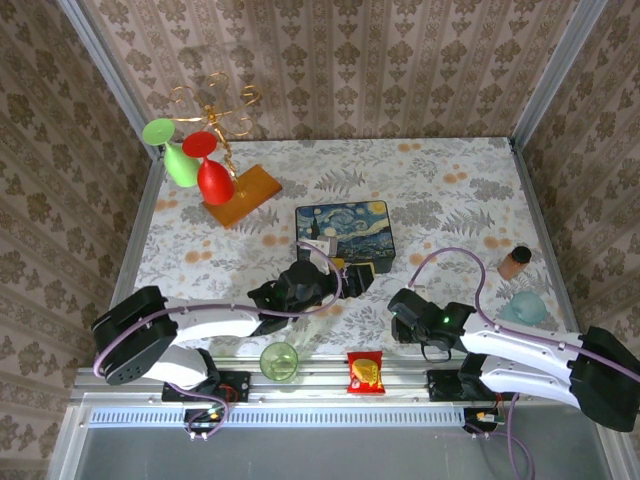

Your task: Unlock the padlock with the key

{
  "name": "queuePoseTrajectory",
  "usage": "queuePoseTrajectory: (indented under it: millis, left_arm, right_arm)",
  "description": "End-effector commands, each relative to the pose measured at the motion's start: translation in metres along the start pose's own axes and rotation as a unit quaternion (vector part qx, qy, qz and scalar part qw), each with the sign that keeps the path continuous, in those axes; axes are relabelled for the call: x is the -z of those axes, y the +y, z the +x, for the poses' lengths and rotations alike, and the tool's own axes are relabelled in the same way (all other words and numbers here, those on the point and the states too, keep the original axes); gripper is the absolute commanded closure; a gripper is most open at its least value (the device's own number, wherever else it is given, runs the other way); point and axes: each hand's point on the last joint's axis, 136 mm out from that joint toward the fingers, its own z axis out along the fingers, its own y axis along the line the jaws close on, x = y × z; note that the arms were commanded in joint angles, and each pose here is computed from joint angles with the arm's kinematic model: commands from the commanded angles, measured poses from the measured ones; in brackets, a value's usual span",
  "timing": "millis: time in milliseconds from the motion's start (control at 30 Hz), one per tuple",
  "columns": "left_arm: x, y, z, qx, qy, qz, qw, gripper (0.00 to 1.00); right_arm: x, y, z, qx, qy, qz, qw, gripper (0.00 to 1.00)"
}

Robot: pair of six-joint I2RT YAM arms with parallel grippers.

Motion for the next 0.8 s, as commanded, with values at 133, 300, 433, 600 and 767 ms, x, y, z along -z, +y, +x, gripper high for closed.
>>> queuePoseTrajectory:
  millis: [133,300,433,600,767]
  left_arm:
    - [-0.003,-0.006,0.000,0.005,-0.007,0.015,1.000,0.00]
    - [-0.006,-0.004,0.003,0.012,-0.002,0.020,1.000,0.00]
    - [-0.007,-0.002,0.003,0.014,0.002,0.021,1.000,0.00]
    - [-0.009,0.000,0.007,0.001,0.013,0.017,1.000,0.08]
    - [-0.015,-0.003,0.012,0.010,0.028,0.020,0.999,0.10]
  right_arm:
    - [-0.008,0.015,0.001,0.017,0.000,-0.009,1.000,0.79]
    - [-0.013,0.019,-0.002,0.022,-0.009,-0.019,1.000,0.91]
    - [-0.010,0.021,-0.006,0.033,-0.017,-0.023,0.999,1.00]
    - [-0.003,0.020,-0.008,0.047,-0.018,-0.043,0.998,1.00]
    - [0.004,0.026,-0.012,0.031,-0.022,-0.098,0.994,1.00]
